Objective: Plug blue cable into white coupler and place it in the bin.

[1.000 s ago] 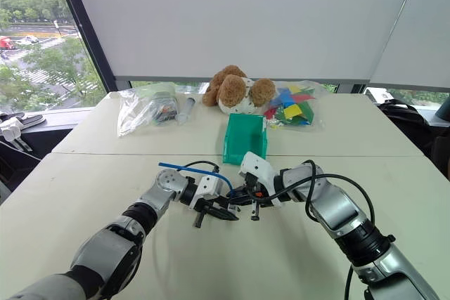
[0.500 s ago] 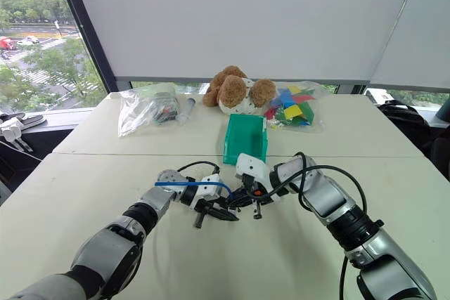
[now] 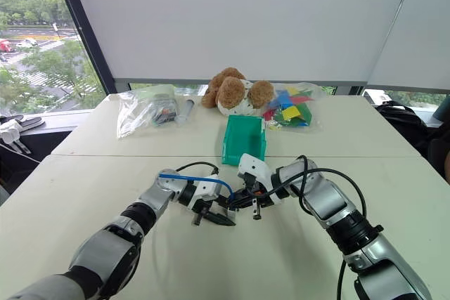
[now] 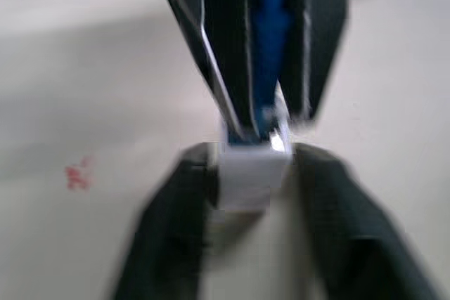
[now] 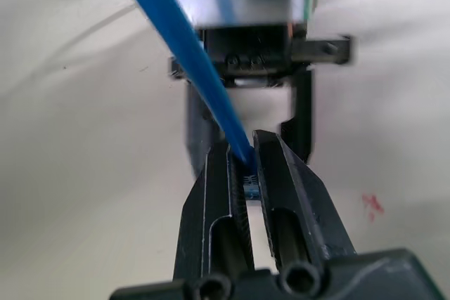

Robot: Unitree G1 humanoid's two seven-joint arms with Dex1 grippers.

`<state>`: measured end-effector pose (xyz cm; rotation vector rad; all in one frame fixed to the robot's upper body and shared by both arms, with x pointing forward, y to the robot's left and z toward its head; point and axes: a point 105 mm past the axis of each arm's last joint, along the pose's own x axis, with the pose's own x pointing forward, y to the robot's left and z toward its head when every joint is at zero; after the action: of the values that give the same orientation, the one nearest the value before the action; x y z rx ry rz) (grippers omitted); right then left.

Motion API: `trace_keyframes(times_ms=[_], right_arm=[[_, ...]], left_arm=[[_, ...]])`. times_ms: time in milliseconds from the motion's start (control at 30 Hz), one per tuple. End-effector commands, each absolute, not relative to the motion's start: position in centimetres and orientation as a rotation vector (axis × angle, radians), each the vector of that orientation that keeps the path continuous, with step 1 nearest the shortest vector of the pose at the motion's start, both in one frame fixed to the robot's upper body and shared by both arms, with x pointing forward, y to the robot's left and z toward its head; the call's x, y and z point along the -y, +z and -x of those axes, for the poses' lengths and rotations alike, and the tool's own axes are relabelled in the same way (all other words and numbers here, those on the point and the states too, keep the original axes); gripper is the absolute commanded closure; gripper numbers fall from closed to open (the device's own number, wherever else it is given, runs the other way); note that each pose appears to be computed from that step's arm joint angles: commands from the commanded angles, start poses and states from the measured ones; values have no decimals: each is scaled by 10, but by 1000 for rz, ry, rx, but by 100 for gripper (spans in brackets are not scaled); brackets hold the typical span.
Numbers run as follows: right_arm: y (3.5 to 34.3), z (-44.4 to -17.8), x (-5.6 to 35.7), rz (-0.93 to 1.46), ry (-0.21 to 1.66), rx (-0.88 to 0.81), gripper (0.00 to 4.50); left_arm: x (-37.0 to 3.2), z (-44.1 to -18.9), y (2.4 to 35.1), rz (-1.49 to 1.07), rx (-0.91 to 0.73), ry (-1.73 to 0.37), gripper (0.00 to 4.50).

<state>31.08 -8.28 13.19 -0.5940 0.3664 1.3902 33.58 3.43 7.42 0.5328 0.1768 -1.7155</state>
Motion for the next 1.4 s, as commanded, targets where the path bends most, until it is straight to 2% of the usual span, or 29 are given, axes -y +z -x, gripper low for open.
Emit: trace_keyframes(times_ms=[33,67,233,367,467,633,800,900,1000,1100,1300,1400], right_arm=[[142,-308,89,582,1362,-361,450],[148,-309,89,581,1352,-343,450],[208,-333,95,604,1201,-164,450],[245,-366,104,587,1063,-86,450],[262,-402,111,570,932,-77,450],[243,-445,108,548,827,-161,450],[218,-460,107,461,763,-255,450],[211,-463,107,437,735,-273,331],[213,-467,110,413,695,-262,172],[233,-470,112,403,670,-204,12],[300,-462,120,355,706,-35,5],[311,-450,133,417,750,-8,5]], left_arm=[[-58,-344,87,-530,-159,-1647,45],[-63,-345,92,-517,-149,-1635,3],[-98,-355,130,-433,-69,-1476,3],[-114,-360,142,-377,-51,-1372,3],[-121,-362,149,-335,-38,-1306,3],[-125,-358,161,-279,-15,-1239,3],[-126,-354,168,-253,0,-1197,3],[-125,-351,171,-235,6,-1186,0],[-124,-348,173,-215,13,-1174,0],[-124,-348,175,-196,17,-1165,0],[-122,-346,176,-180,14,-1168,0],[-121,-345,177,-180,11,-1172,0]])
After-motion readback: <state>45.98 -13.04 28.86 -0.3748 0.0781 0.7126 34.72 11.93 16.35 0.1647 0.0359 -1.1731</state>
